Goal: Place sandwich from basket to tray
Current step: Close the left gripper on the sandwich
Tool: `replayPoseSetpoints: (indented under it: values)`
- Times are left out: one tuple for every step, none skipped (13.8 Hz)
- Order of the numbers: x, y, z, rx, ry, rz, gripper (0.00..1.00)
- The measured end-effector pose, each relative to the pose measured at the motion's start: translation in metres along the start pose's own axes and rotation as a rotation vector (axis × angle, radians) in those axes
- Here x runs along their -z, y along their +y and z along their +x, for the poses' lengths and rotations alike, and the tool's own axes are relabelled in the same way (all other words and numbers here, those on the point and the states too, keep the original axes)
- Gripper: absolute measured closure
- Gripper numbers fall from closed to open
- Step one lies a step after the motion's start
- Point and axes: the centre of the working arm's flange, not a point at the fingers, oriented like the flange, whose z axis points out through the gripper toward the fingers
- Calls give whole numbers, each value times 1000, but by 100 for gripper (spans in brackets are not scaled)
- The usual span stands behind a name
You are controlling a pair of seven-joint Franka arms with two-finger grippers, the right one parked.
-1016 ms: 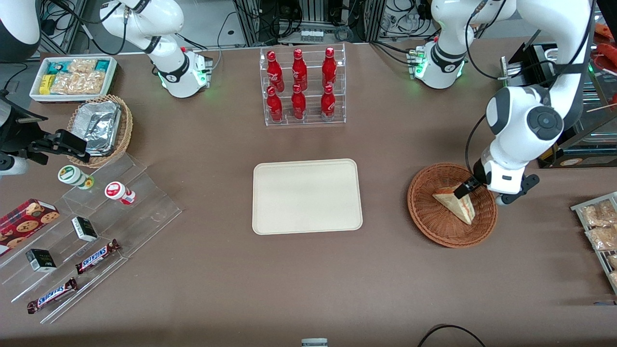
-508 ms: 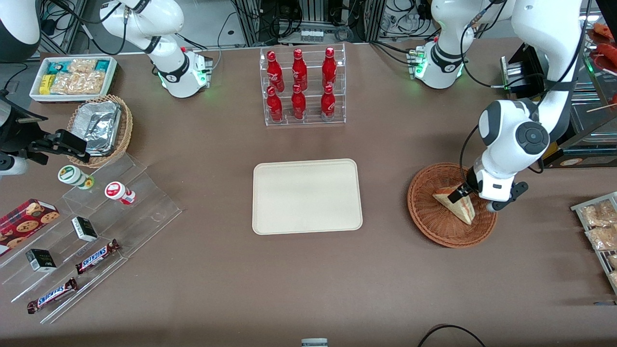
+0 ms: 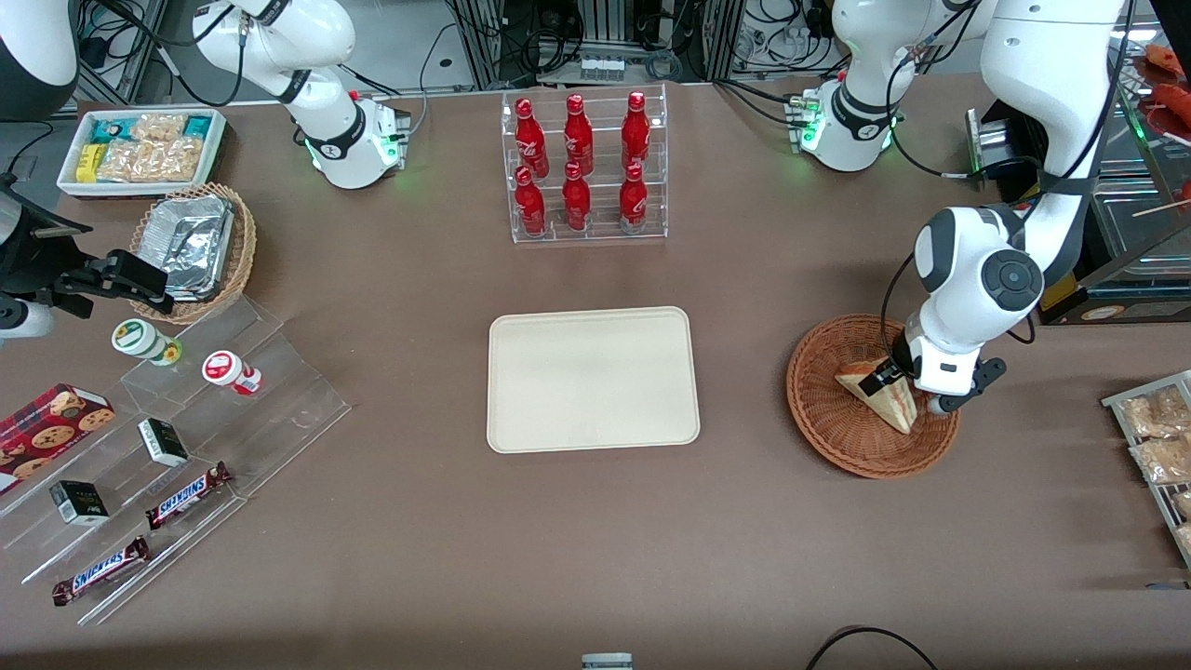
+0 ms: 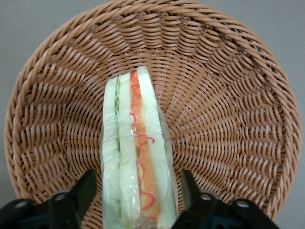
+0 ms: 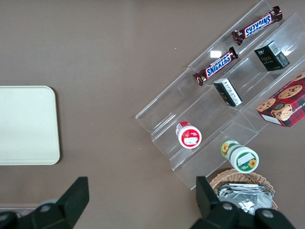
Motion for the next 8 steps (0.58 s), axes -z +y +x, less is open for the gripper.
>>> replayPoseSetpoints:
  values:
    - [-3,0,0,0,-3,2,41]
    - [-4,0,0,0,-3,1,52]
    - [-3,0,0,0,-1,0,59]
    - [-1,1,1,0,3,-3,65]
    - [3,2,3,0,10,-8,70]
    - [9,5,6,0,20,-16,76]
    - [18,8,9,-1,27,-20,81]
    - [30,11,12,-3,25,-18,82]
